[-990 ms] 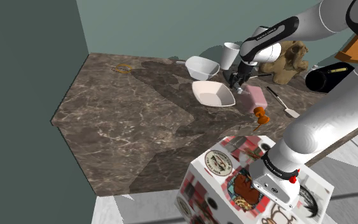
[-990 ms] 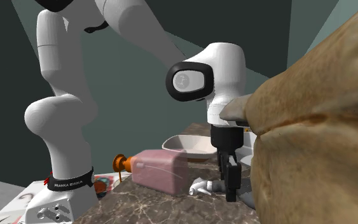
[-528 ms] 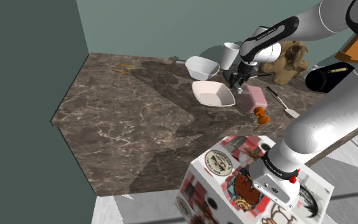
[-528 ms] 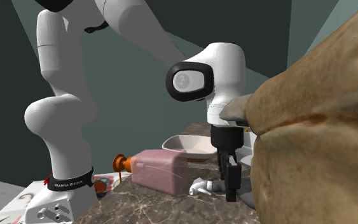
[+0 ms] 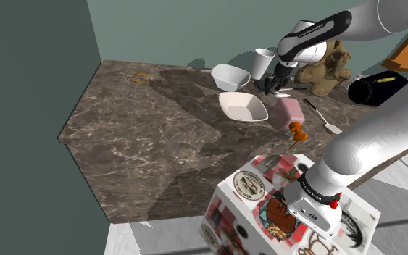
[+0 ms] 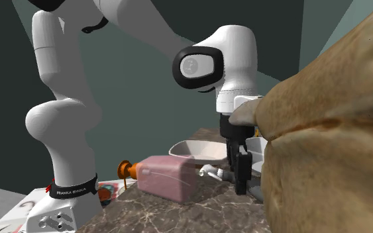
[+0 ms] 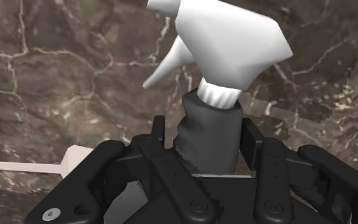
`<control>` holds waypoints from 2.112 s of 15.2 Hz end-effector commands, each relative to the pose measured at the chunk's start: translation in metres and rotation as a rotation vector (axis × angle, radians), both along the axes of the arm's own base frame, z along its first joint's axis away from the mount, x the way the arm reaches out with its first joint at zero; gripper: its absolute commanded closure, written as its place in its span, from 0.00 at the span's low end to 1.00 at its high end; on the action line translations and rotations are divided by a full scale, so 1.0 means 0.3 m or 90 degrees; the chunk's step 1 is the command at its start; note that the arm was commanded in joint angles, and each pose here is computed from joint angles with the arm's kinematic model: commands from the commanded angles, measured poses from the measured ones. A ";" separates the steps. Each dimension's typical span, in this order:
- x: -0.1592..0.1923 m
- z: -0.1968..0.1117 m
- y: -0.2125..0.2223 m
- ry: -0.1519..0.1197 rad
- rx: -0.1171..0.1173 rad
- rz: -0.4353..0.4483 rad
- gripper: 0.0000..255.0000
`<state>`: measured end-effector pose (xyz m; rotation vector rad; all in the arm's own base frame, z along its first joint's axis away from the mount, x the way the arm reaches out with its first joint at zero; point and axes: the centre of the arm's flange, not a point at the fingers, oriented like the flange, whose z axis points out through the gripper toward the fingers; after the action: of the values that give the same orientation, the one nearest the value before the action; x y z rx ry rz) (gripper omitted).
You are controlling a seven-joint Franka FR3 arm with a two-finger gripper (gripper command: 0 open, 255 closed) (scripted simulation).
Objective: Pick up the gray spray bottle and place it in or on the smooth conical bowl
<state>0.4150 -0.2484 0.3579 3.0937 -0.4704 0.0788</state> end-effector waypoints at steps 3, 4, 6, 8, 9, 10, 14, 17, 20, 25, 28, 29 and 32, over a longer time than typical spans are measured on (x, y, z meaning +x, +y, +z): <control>0.000 0.071 0.000 0.000 0.000 0.000 1.00; 0.000 0.089 0.000 0.000 0.000 0.000 1.00; 0.000 0.124 0.000 0.000 0.000 0.000 1.00; 0.000 0.159 0.000 0.000 0.000 0.000 1.00; 0.000 0.177 0.000 0.000 0.000 0.000 1.00; 0.000 0.195 0.000 0.000 0.000 0.000 1.00; 0.000 0.265 0.000 0.000 0.000 0.000 1.00; 0.000 0.318 0.000 0.000 0.000 0.000 1.00; 0.000 0.371 0.000 0.000 0.000 0.000 1.00; 0.098 0.398 0.088 0.000 0.000 0.000 1.00; 0.196 0.395 0.177 0.000 0.000 0.000 1.00; 0.228 0.395 0.206 0.000 0.000 0.000 1.00; 0.326 0.393 0.295 0.000 0.000 0.000 1.00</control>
<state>0.4991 -0.1736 0.4762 3.0907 -0.4792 0.0730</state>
